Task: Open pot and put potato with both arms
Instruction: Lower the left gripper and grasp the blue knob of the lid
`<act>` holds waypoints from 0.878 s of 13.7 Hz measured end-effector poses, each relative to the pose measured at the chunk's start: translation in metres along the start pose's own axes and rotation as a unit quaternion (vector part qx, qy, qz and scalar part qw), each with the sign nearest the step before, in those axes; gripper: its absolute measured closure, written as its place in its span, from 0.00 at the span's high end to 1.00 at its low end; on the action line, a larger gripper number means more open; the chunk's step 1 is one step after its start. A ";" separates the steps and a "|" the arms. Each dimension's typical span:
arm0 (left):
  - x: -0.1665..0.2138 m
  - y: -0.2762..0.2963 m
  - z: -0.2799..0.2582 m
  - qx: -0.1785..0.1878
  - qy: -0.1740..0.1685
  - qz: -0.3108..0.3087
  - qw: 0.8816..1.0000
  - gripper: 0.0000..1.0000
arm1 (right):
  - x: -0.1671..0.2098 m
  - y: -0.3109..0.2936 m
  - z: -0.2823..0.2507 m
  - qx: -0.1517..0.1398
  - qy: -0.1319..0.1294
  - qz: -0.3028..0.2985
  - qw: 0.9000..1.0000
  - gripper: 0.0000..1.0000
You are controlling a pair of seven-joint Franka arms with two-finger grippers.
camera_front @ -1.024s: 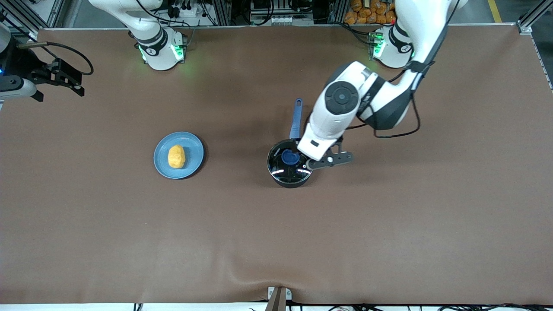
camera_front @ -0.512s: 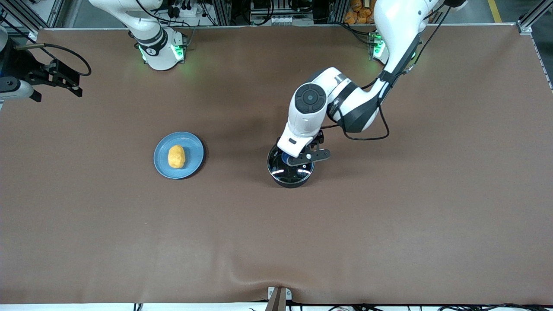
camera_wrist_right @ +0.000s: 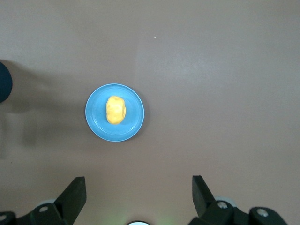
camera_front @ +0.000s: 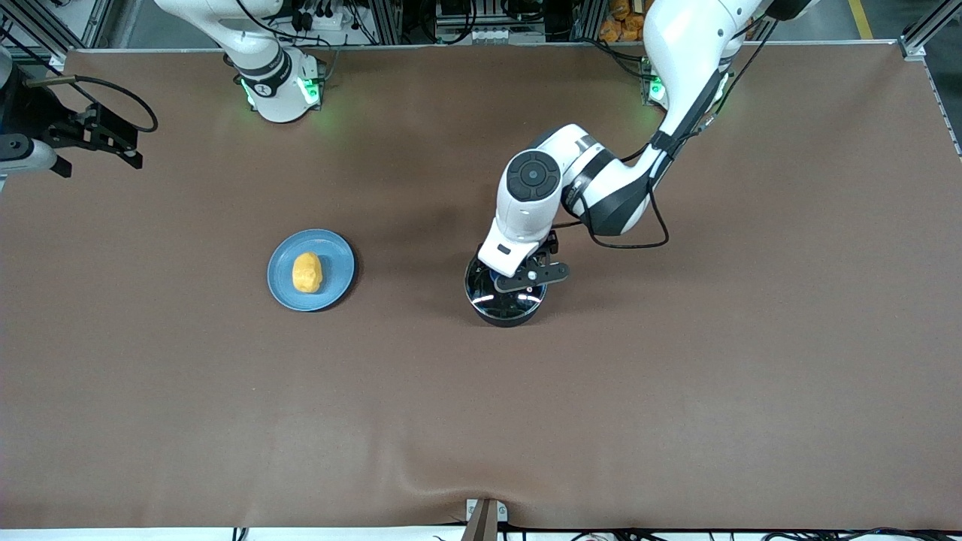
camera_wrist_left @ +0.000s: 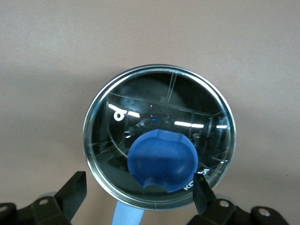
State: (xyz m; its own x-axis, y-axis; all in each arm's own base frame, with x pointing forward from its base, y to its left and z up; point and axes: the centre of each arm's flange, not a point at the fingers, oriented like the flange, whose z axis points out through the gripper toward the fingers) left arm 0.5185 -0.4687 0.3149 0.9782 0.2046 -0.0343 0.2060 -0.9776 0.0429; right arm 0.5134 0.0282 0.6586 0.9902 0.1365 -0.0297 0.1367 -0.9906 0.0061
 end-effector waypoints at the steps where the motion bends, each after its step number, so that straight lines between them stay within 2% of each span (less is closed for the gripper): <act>1: 0.000 0.001 0.002 -0.003 0.002 -0.001 1.000 1.00 | 0.000 0.000 0.000 0.000 0.000 0.000 1.000 1.00; 12: 0.000 0.006 0.025 -0.001 0.008 -0.008 1.000 1.00 | 0.001 0.000 0.001 0.001 -0.002 0.000 1.000 1.00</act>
State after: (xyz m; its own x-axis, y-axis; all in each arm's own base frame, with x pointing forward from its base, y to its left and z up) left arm 0.5189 -0.4759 0.2903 0.9750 0.2213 -0.0197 0.2219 -0.9740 0.0449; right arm 0.5140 0.0282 0.6572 0.9901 0.1366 -0.0335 0.1368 -0.9906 0.0047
